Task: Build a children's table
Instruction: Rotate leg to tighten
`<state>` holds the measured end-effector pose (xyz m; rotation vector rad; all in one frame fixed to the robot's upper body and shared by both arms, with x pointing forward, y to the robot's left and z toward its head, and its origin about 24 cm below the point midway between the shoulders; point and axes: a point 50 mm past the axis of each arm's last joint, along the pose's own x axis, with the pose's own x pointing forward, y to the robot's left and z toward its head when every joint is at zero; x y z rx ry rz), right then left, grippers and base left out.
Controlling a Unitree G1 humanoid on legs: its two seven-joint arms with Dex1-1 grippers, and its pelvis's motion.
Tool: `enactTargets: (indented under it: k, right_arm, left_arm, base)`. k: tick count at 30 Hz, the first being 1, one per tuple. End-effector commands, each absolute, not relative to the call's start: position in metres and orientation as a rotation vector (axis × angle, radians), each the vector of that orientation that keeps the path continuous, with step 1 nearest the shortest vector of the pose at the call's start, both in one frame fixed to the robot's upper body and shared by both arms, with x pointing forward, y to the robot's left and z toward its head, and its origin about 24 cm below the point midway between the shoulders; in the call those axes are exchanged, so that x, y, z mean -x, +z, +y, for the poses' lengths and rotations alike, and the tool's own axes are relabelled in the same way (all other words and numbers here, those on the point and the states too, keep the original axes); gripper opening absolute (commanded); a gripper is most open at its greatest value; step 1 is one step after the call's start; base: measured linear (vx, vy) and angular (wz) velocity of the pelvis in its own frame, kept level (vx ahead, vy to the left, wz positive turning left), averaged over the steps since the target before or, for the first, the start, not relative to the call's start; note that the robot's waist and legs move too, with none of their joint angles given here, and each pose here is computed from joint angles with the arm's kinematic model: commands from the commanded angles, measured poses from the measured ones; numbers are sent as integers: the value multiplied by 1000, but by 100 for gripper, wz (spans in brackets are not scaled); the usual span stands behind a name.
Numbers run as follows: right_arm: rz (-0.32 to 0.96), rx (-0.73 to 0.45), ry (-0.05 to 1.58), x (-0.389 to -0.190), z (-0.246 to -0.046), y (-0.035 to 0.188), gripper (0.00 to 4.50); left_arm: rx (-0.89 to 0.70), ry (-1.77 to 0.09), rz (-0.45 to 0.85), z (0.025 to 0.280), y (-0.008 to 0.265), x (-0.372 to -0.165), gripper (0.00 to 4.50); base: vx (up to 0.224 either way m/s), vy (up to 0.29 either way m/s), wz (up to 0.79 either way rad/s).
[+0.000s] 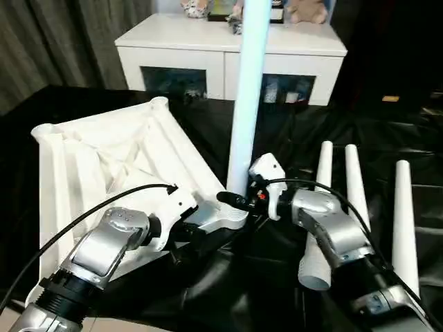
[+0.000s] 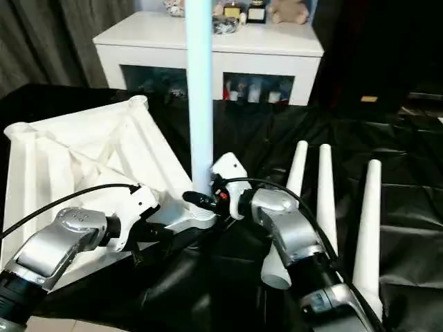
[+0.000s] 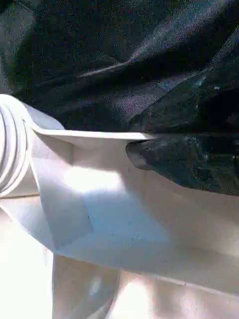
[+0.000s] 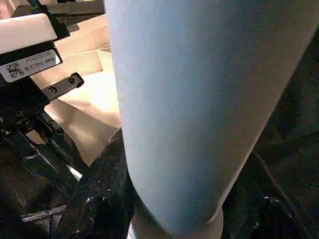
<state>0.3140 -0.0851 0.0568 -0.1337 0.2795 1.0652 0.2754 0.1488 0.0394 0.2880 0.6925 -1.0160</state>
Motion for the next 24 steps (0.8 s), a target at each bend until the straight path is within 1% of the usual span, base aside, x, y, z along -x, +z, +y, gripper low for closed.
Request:
enactTargets:
  k: [1, 4, 10, 14, 16, 17, 20, 22, 24]
  right_arm:
    - [549, 168, 1055, -297, -93, 7, 186]
    - [552, 174, 1060, -299, -93, 8, 186]
    - [572, 187, 1058, -299, -95, 3, 186]
    - [561, 167, 1022, -301, -93, 2, 186]
    - [552, 158, 956, -305, -93, 1, 186]
    - [551, 151, 897, -307, -94, 0, 186]
    - [561, 140, 763, -312, -96, -4, 186]
    - [585, 155, 633, -313, -95, -13, 186]
    - [599, 162, 582, -314, -93, -16, 186]
  left_arm:
    - [-262, -1045, 695, 145, 38, -272, 0]
    - [-262, -1045, 695, 145, 38, -272, 0]
    - [-258, -1041, 696, 145, 37, -272, 0]
    - [-257, -1031, 697, 147, 37, -272, 0]
    - [-253, -1009, 694, 148, 36, -273, 0]
    - [-249, -984, 692, 149, 35, -275, 0]
    - [-230, -871, 683, 150, 30, -283, 0]
    - [-204, -724, 689, 145, 24, -295, 0]
    - [-198, -681, 693, 140, 21, -298, 0]
  base:
    - [0, 0, 0]
    - [0, 0, 0]
    - [0, 0, 0]
    - [0, 0, 0]
    - [0, 0, 0]
    - [0, 0, 0]
    - [0, 0, 0]
    - [0, 0, 0]
    - [0, 0, 0]
